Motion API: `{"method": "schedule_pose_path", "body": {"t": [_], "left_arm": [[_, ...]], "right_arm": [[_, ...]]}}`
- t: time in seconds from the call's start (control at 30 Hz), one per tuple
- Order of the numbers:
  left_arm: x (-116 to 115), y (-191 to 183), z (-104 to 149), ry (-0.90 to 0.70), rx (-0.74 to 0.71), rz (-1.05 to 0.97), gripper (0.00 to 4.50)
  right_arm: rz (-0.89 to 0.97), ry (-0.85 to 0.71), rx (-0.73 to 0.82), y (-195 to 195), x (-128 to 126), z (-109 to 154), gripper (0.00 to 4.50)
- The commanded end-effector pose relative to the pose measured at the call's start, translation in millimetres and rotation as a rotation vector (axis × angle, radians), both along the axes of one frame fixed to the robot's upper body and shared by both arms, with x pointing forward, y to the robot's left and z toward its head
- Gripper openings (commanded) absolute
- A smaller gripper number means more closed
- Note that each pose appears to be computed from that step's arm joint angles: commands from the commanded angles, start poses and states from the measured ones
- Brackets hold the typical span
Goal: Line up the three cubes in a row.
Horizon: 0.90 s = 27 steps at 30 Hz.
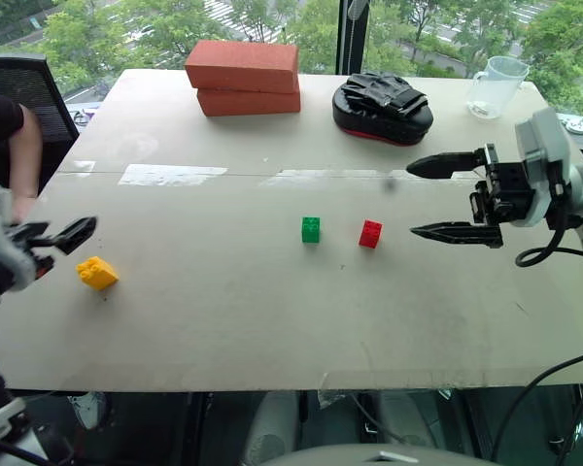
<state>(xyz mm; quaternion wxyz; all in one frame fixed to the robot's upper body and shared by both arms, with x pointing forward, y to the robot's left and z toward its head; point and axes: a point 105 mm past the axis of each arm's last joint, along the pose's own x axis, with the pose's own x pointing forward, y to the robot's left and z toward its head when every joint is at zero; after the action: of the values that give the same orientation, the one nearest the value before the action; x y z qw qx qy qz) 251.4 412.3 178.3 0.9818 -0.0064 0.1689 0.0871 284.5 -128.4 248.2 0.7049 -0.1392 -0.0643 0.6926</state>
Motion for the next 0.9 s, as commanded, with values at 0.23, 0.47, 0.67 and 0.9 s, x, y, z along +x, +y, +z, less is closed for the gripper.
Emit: {"method": "schedule_pose_path", "body": {"t": [0.23, 0.47, 0.67, 0.9], "left_arm": [[-17, -30, -16, -0.039, -0.145, 0.167, 4.31], [-16, -44, -35, -0.043, -0.076, 0.296, 4.31], [-9, -49, -47, -0.076, -0.056, 0.358, 4.09], [0, -51, -54, -0.107, -0.034, 0.348, 1.31]], "right_arm": [[0.097, -0.016, -0.027, 0, 7, -10, 4.5], [0.1, -0.005, -0.04, -4, 5, -11, 4.5], [0.095, 0.0, -0.046, -5, 4, -12, 4.5], [0.078, 0.01, -0.048, -6, 2, -13, 4.5]]}}
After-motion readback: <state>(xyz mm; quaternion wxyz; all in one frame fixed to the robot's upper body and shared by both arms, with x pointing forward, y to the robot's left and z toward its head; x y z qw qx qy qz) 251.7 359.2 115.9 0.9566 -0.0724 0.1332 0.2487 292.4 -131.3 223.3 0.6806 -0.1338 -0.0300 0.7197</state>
